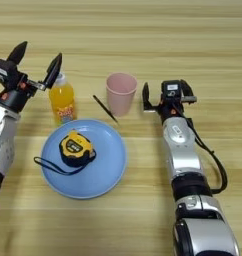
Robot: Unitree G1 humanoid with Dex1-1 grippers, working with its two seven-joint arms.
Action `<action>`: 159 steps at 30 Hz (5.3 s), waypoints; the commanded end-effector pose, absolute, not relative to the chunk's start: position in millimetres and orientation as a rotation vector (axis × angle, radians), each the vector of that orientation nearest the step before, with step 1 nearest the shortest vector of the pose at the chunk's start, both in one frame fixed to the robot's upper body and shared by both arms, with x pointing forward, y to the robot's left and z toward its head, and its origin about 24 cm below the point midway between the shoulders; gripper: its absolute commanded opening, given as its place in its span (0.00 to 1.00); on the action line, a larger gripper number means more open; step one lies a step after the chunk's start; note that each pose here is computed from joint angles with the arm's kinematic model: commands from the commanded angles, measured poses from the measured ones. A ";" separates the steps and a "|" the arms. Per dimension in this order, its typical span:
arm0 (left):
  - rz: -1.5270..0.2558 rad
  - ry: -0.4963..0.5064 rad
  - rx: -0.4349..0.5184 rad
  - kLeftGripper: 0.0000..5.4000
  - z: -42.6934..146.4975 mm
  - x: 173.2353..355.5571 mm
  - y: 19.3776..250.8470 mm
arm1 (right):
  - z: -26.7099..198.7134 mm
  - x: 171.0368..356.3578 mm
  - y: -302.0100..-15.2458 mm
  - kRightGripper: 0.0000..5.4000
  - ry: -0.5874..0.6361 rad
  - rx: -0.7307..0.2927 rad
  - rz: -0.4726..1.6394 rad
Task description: Move the objects on the table
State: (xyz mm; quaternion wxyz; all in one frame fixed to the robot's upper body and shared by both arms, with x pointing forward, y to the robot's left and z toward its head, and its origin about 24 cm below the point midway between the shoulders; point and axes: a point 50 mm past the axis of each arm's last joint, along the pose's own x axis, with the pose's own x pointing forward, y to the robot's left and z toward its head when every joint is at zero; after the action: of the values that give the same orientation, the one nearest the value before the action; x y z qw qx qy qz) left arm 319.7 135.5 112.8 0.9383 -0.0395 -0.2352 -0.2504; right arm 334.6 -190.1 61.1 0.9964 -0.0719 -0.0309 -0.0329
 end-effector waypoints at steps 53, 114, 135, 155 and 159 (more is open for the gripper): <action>-0.641 -0.159 0.106 0.76 49.7 318.2 115.7 | 67.5 335.9 -187.8 1.00 -0.082 -0.144 -0.066; -0.451 -0.193 0.169 0.99 53.6 324.0 152.1 | 67.8 335.7 -185.4 1.00 -0.084 -0.144 -0.064; -0.307 -0.432 0.081 0.99 87.8 325.1 165.6 | 68.1 335.0 -186.0 1.00 -0.086 -0.146 -0.063; -0.092 -0.512 -0.021 0.99 109.6 329.0 203.7 | 68.1 334.5 -185.7 1.00 -0.086 -0.145 -0.064; 0.031 -0.448 0.044 0.99 103.7 333.7 220.5 | 68.3 334.5 -185.9 1.00 -0.087 -0.146 -0.065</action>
State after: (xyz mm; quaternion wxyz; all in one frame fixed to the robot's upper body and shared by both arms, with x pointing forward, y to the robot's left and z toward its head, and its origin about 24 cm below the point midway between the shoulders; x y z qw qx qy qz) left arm 328.9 211.1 105.2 0.9698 -0.0069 -0.2434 -0.0152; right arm 335.2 -185.0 68.2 0.9961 -0.0697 -0.0469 -0.0286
